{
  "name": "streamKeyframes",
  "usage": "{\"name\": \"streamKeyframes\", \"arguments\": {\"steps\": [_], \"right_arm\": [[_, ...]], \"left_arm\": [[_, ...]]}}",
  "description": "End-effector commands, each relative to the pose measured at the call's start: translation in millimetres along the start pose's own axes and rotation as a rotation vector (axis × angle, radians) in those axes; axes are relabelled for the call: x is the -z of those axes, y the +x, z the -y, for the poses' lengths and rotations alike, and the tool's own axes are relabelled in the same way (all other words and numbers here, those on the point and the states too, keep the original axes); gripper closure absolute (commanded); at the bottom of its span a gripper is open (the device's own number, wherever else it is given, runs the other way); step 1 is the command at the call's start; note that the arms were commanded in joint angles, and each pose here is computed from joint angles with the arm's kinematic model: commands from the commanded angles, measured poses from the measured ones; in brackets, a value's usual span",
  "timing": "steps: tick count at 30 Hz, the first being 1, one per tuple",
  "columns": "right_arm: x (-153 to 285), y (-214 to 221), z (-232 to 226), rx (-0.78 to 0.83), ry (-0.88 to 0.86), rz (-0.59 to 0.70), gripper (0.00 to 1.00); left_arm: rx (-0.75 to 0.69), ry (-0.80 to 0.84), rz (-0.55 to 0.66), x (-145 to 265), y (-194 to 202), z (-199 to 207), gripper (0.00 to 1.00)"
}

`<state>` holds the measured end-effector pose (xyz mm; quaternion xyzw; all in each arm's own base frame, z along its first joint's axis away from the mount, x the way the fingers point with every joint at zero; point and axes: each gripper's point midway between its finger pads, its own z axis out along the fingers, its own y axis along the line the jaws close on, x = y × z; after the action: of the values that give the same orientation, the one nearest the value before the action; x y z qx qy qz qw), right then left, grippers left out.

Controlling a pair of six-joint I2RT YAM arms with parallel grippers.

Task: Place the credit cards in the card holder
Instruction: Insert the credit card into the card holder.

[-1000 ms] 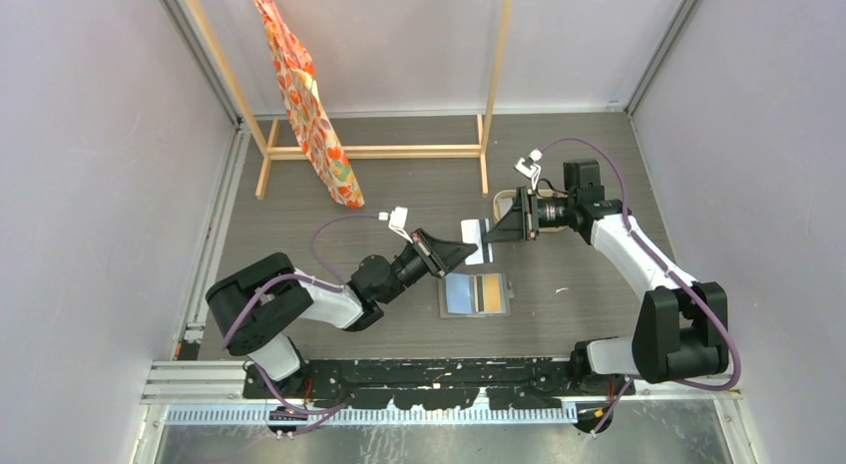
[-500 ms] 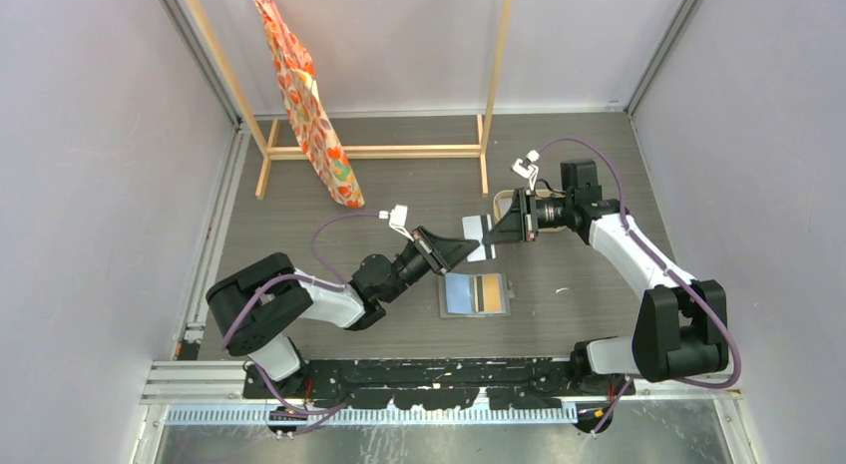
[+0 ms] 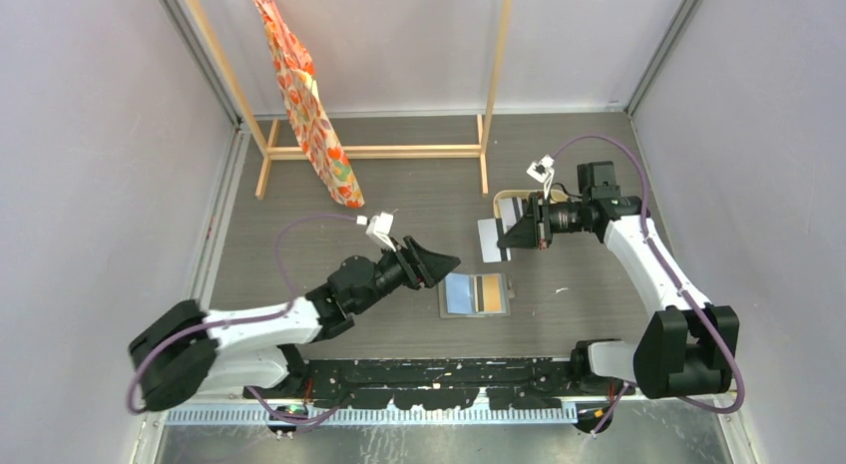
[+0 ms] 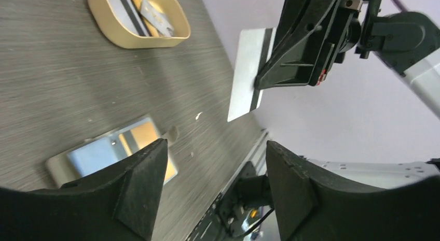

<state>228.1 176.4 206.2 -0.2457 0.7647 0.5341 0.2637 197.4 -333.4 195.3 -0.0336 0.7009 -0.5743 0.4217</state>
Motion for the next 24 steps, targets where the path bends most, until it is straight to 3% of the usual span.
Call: {"name": "streamKeyframes", "arguments": {"steps": [1, 4, 10, 17, 24], "right_arm": [[7, 23, 6, 0.104, 0.060, -0.086, 0.99], [7, 39, 16, 0.023, 0.078, -0.151, 0.99], [-2, 51, 23, -0.063, 0.046, -0.216, 0.99], [-22, 61, 46, -0.171, 0.080, -0.323, 0.99], [-21, 67, 56, -0.185, 0.107, -0.386, 0.99]], "left_arm": [[-0.257, -0.310, -0.209, 40, 6, -37, 0.26], [-0.274, -0.307, -0.221, 54, 4, -35, 0.19], [-0.207, -0.274, -0.177, 55, 9, -41, 0.20], [-0.116, -0.270, -0.176, 31, 24, -50, 0.29], [-0.083, -0.292, -0.238, 3, 46, -61, 0.45]]}}
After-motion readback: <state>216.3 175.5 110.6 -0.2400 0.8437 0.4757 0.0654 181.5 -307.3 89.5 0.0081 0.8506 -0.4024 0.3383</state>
